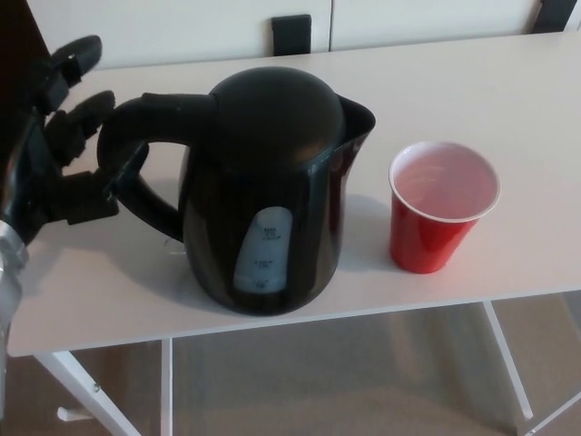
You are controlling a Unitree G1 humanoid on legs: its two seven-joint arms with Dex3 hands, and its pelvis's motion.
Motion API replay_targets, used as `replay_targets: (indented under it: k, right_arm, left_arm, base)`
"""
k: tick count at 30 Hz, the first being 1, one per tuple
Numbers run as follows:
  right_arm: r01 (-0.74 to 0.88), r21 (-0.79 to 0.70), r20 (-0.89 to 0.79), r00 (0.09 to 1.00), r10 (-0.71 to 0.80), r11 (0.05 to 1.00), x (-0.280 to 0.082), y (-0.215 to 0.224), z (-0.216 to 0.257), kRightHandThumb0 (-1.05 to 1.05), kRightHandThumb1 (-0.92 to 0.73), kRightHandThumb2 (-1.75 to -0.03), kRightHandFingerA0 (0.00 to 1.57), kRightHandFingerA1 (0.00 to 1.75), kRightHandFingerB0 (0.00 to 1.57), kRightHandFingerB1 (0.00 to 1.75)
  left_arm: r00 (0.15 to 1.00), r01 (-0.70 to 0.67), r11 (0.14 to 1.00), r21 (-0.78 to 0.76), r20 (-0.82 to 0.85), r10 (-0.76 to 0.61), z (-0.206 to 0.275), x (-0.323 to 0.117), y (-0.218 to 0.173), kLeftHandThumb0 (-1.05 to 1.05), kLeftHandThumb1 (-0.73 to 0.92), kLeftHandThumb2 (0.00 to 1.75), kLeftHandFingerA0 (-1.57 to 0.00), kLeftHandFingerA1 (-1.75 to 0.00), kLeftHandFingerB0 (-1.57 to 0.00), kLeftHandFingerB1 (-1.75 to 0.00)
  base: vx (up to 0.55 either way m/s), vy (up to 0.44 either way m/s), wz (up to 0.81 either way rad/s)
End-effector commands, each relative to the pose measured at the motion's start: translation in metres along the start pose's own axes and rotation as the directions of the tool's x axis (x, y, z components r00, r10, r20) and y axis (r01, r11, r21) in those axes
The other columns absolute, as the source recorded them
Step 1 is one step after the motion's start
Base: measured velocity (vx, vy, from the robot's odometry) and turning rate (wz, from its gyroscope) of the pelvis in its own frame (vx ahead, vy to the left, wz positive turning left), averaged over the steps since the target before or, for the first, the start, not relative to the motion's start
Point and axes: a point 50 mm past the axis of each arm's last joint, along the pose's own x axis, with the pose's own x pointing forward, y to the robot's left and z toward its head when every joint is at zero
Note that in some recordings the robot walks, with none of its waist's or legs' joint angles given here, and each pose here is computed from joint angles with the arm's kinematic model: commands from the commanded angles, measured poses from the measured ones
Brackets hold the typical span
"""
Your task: The robot walk towards a table in front and uses its left hand to pick up the pot from the base and pour water to the cup on the right hand side
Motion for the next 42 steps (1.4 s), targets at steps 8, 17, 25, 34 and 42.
replay_targets:
  k: [8, 17, 25, 34, 42]
  right_arm:
    - [-0.004, 0.031, 0.033, 0.999, 0.003, 0.999, -0.002, -0.007, 0.005, -0.27, -0.51, -0.55, 0.63, 0.53, 0.51, 0.45]
    - [-0.003, 0.031, 0.042, 0.999, 0.002, 1.0, -0.001, -0.007, 0.008, -0.27, -0.54, -0.55, 0.7, 0.55, 0.52, 0.46]
    - [-0.008, 0.016, 0.047, 0.999, 0.007, 1.0, 0.002, -0.007, 0.014, -0.29, -0.53, -0.55, 0.69, 0.54, 0.51, 0.45]
    - [-0.003, -0.001, 0.075, 0.997, 0.003, 1.0, 0.003, -0.005, 0.02, -0.28, -0.53, -0.55, 0.68, 0.53, 0.51, 0.45]
    - [-0.018, 0.004, 0.095, 0.995, 0.018, 1.0, 0.002, -0.004, 0.024, -0.28, -0.56, -0.56, 0.65, 0.53, 0.5, 0.45]
  left_arm:
    - [0.998, 0.007, 1.0, 0.018, -0.064, -0.006, -0.011, 0.0, -0.003, -0.26, 0.38, 0.89, 0.0, -0.48, 0.0, -0.48]
    - [0.998, 0.011, 1.0, 0.028, -0.058, -0.009, -0.011, 0.002, -0.006, -0.45, 0.43, 0.63, -0.14, -0.34, -0.11, -0.32]
    - [0.999, -0.004, 0.998, 0.063, -0.051, 0.007, -0.006, 0.012, -0.007, -0.45, 0.41, 0.63, -0.19, -0.36, -0.12, -0.33]
    - [0.998, -0.052, 0.994, 0.096, -0.03, 0.056, 0.0, 0.024, -0.011, -0.36, 0.52, 0.57, -0.28, -0.35, -0.19, -0.29]
    - [0.996, -0.074, 0.99, 0.122, -0.037, 0.079, -0.001, 0.029, -0.009, -0.42, 0.44, 0.65, -0.25, -0.4, -0.19, -0.35]
  base:
    - [0.0, 0.0, 0.0]
    - [0.0, 0.0, 0.0]
    - [0.0, 0.0, 0.0]
    - [0.0, 0.0, 0.0]
    - [0.0, 0.0, 0.0]
